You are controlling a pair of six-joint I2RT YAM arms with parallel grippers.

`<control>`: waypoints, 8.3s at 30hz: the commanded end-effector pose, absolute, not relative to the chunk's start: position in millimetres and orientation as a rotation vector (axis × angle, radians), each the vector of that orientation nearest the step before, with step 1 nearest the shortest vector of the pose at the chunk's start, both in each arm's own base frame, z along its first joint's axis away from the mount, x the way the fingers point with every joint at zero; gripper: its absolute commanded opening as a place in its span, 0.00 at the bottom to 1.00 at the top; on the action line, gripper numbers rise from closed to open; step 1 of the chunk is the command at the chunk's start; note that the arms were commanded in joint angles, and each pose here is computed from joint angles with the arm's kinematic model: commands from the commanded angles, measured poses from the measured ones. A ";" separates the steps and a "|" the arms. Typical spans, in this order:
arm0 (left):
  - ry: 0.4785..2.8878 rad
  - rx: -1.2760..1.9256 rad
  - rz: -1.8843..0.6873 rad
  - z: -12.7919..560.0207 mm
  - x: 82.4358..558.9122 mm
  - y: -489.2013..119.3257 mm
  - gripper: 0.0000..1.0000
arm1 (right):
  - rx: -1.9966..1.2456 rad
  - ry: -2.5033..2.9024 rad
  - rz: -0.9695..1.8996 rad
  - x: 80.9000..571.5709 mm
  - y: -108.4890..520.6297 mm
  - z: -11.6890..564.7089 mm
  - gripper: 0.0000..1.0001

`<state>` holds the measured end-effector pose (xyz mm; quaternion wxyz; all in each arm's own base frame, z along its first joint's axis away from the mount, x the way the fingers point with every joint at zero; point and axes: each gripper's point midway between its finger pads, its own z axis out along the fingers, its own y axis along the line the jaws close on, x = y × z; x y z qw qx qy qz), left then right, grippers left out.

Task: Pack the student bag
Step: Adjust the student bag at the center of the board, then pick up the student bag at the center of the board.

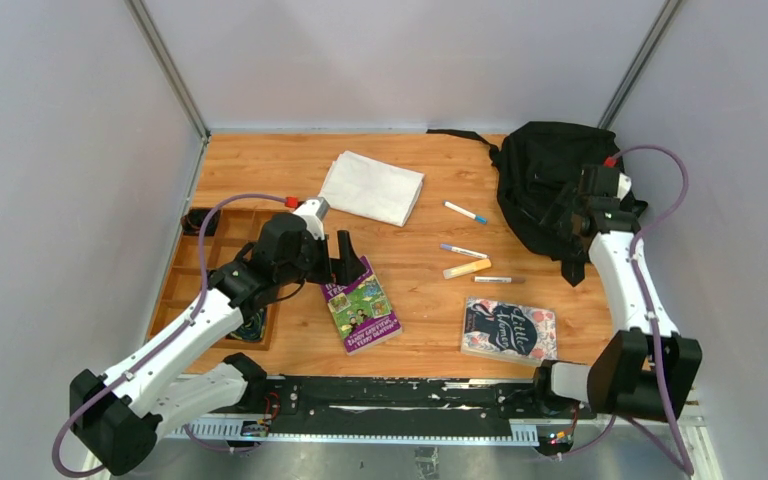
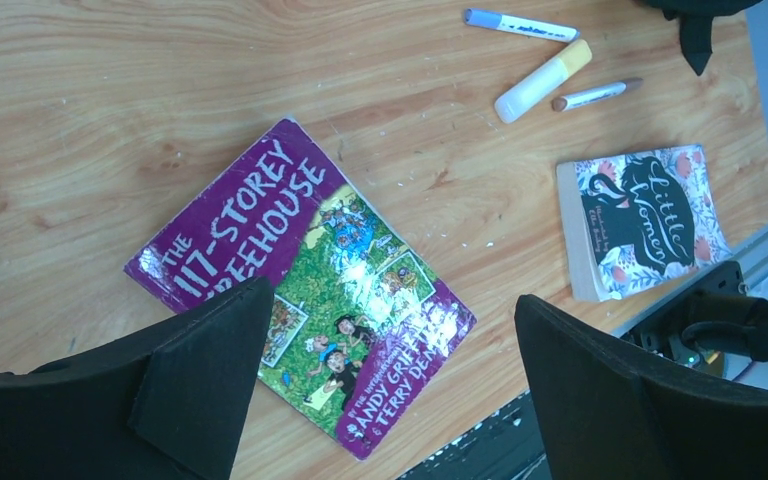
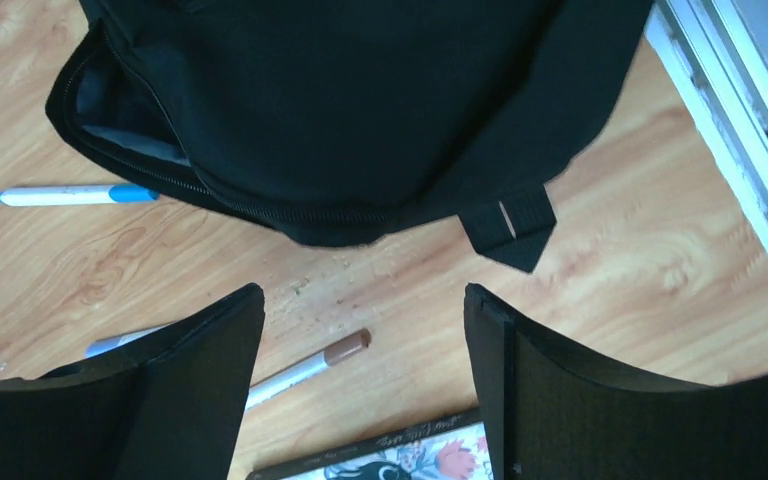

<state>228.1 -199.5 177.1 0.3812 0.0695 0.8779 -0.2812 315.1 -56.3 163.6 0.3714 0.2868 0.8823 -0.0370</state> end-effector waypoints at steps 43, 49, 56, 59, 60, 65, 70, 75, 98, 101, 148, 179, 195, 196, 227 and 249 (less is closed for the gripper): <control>2.248 0.313 -0.902 169.8 217.1 -230.4 1.00 | -0.158 2.584 -0.163 378.0 56.1 168.9 0.00; 2.187 0.347 -1.040 191.9 216.5 -256.8 1.00 | -0.134 2.594 -0.203 378.4 47.9 172.9 0.00; 2.128 0.335 -1.190 222.0 234.1 -302.2 1.00 | 0.082 2.609 -0.291 356.9 -4.1 172.0 0.03; 2.136 0.342 -1.216 221.3 240.2 -318.8 1.00 | 0.100 2.498 -0.246 356.0 -7.2 196.4 0.04; 2.143 0.349 -1.221 220.0 241.5 -323.4 1.00 | 0.086 2.469 -0.219 355.8 -4.1 204.5 0.03; 2.172 0.370 -1.191 209.1 242.1 -326.1 1.00 | 0.056 2.391 -0.178 355.1 1.4 231.9 0.17; 2.199 0.377 -1.142 196.7 238.4 -317.1 1.00 | 0.099 2.477 -0.297 349.1 -13.1 201.7 0.48; 2.229 0.408 -1.088 189.4 234.3 -308.8 1.00 | 0.099 2.611 -0.081 313.4 18.1 187.7 0.53; 2.224 0.352 -0.818 189.9 239.1 -263.3 1.00 | 0.150 2.599 -0.359 255.6 -15.5 161.6 0.64; 2.227 0.342 -0.840 185.6 237.8 -265.6 1.00 | 0.115 2.612 -0.374 274.5 -13.7 150.4 0.64; 1.697 0.498 -1.480 201.7 312.3 -562.8 0.76 | 0.054 2.531 0.174 353.3 40.0 239.5 0.02; 1.693 0.283 -1.704 239.5 330.5 -600.2 0.00 | 0.517 2.191 0.135 227.4 -5.7 257.2 0.63; 1.659 0.264 -1.771 269.0 327.3 -599.2 0.00 | 1.168 1.811 1.089 278.1 15.4 223.4 0.75; 1.666 0.268 -1.775 267.2 326.2 -599.6 0.00 | 1.191 1.789 1.122 280.7 14.4 222.0 0.76; 1.696 0.306 -1.820 256.2 313.2 -596.9 0.00 | 1.408 1.416 1.165 323.8 -46.0 204.7 0.48; 1.808 0.532 -1.308 243.5 313.0 -456.6 1.00 | 0.997 1.554 1.186 378.7 -34.8 294.3 0.00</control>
